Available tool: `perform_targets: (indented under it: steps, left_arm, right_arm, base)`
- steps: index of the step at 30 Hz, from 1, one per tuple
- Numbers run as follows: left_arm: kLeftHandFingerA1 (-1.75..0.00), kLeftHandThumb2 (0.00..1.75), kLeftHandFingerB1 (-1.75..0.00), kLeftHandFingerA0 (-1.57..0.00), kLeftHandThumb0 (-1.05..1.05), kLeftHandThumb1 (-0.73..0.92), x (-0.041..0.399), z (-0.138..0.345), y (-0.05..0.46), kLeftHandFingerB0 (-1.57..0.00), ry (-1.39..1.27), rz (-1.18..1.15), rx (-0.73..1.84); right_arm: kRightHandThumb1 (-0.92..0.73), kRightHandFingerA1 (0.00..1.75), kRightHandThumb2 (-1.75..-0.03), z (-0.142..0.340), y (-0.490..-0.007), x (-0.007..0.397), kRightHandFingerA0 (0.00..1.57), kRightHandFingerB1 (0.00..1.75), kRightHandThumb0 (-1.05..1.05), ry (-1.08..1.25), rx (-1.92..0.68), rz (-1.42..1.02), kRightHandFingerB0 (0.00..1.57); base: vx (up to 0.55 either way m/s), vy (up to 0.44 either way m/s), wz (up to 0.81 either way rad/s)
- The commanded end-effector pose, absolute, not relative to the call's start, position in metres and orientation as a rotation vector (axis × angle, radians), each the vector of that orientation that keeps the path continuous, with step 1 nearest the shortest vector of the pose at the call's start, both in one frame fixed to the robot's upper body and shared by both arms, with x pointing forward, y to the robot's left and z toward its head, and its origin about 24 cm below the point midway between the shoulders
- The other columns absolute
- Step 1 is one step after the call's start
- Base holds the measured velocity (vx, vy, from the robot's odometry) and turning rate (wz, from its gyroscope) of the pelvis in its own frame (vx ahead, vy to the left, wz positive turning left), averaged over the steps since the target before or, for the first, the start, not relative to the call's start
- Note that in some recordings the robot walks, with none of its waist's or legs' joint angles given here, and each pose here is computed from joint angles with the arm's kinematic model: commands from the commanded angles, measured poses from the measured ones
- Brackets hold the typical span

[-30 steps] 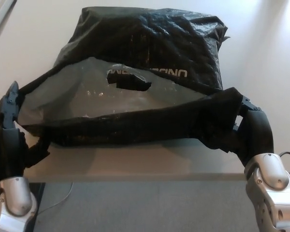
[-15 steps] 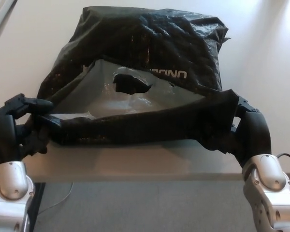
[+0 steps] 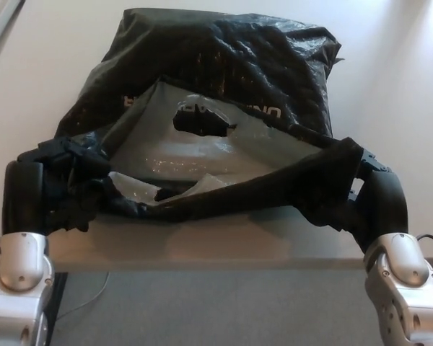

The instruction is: A plastic bag is kept infront of the robot in the middle of the desk and the robot uses both its hands to grab it from the top and lifts it up and then releases it.

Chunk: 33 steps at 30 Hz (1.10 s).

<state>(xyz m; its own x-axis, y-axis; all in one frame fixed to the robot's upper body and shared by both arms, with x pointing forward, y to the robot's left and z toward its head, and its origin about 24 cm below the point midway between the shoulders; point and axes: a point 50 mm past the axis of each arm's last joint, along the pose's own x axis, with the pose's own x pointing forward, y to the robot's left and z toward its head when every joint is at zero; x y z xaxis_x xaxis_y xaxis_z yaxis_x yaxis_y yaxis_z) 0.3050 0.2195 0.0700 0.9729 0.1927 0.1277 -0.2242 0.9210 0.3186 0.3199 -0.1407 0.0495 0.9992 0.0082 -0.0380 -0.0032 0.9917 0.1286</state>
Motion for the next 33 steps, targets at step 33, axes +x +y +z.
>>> perform_targets:
  steps: [33]
  left_arm:
    - [-1.37, 0.9, -1.19, -1.28, -0.25, 0.46, 0.333, 0.287, 0.187, -1.09, -0.935, 0.216, 0.321]
  right_arm:
    - [-0.46, 1.46, -0.84, 0.355, -0.14, 0.319, 1.22, 1.34, -0.42, -0.842, 0.172, 0.173, 1.0]
  base:
    - [0.0, 0.0, 0.0]
